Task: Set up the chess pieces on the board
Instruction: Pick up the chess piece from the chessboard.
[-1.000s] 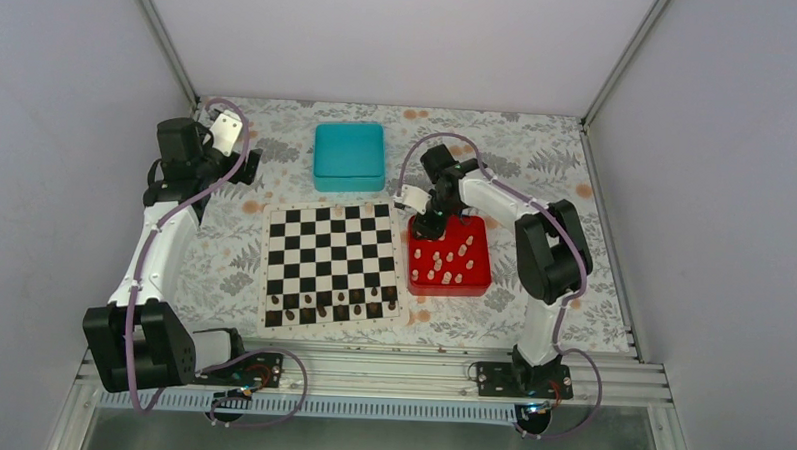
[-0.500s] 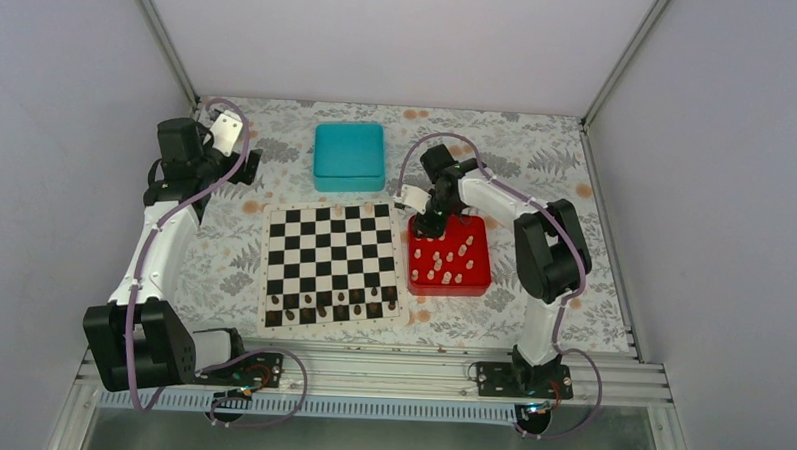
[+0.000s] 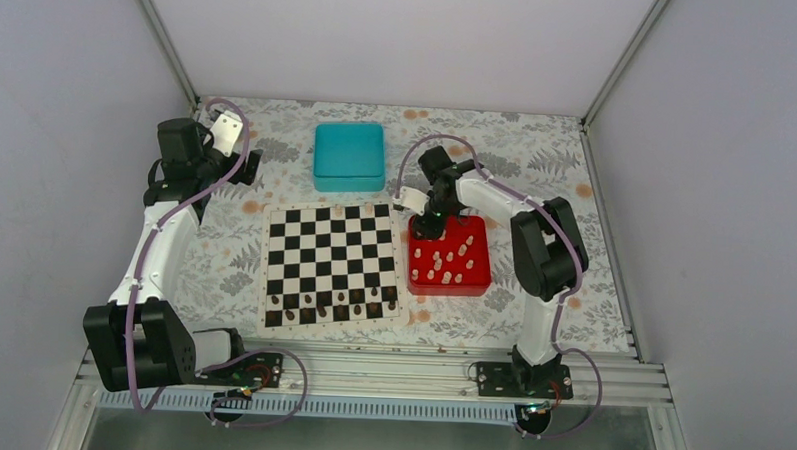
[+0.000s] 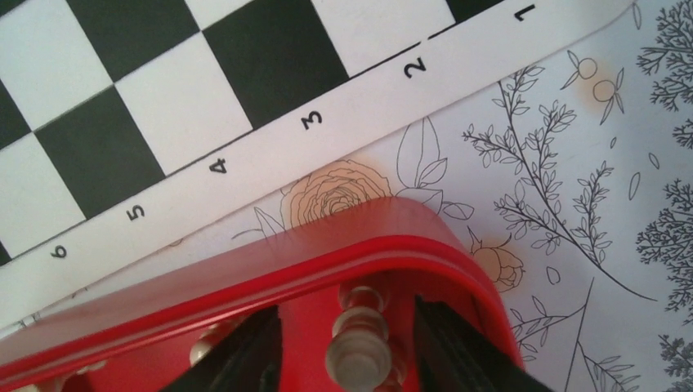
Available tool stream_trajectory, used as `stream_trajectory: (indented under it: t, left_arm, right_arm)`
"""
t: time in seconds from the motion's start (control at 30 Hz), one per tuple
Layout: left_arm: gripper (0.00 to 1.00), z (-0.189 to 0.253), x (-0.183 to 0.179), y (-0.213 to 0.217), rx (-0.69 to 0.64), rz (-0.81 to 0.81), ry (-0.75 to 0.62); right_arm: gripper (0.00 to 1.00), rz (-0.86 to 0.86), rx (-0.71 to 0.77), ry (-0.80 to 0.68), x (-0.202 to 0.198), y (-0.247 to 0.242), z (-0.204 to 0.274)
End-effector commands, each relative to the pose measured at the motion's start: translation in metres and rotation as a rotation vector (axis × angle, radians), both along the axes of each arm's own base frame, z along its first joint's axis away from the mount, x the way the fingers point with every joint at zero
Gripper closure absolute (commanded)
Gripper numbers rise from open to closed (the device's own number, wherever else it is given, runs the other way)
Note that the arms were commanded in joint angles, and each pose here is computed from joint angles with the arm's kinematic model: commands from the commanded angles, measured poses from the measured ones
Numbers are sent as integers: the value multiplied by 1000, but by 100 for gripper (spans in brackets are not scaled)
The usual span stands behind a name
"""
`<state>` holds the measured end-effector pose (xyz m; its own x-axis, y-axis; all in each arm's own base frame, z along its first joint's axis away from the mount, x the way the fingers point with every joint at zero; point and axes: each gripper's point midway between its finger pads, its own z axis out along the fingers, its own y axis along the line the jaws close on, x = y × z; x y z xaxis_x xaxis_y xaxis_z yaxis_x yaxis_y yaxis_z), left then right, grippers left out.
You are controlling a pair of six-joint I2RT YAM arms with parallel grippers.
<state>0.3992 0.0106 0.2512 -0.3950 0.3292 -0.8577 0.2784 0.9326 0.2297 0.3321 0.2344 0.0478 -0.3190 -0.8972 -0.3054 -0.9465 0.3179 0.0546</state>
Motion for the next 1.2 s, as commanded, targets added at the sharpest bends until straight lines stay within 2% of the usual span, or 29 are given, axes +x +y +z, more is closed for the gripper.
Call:
stream_trajectory:
  t: [0.0, 0.2, 0.37, 0.63, 0.77, 1.17]
  left_arm:
    - [0, -1, 0, -1, 1, -16, -3]
    - [0, 2, -1, -1, 1, -17, -9]
    - [0, 2, -1, -2, -3, -24, -8]
    - [0, 7, -3, -4, -5, -33, -21]
    - [0, 10, -4, -3, -4, -31, -30]
    - [0, 12, -6, -4, -5, -33, -39]
  right_arm:
    - [53, 11, 4, -36, 1, 3, 15]
    - [49, 2, 18, -102, 4, 6, 61]
    - [47, 91, 62, -195, 11, 62, 100]
    - [46, 161, 160, -247, 50, 143, 90]
    - [46, 196, 193, -237, 53, 170, 72]
    - [42, 231, 204, -243, 49, 206, 30]
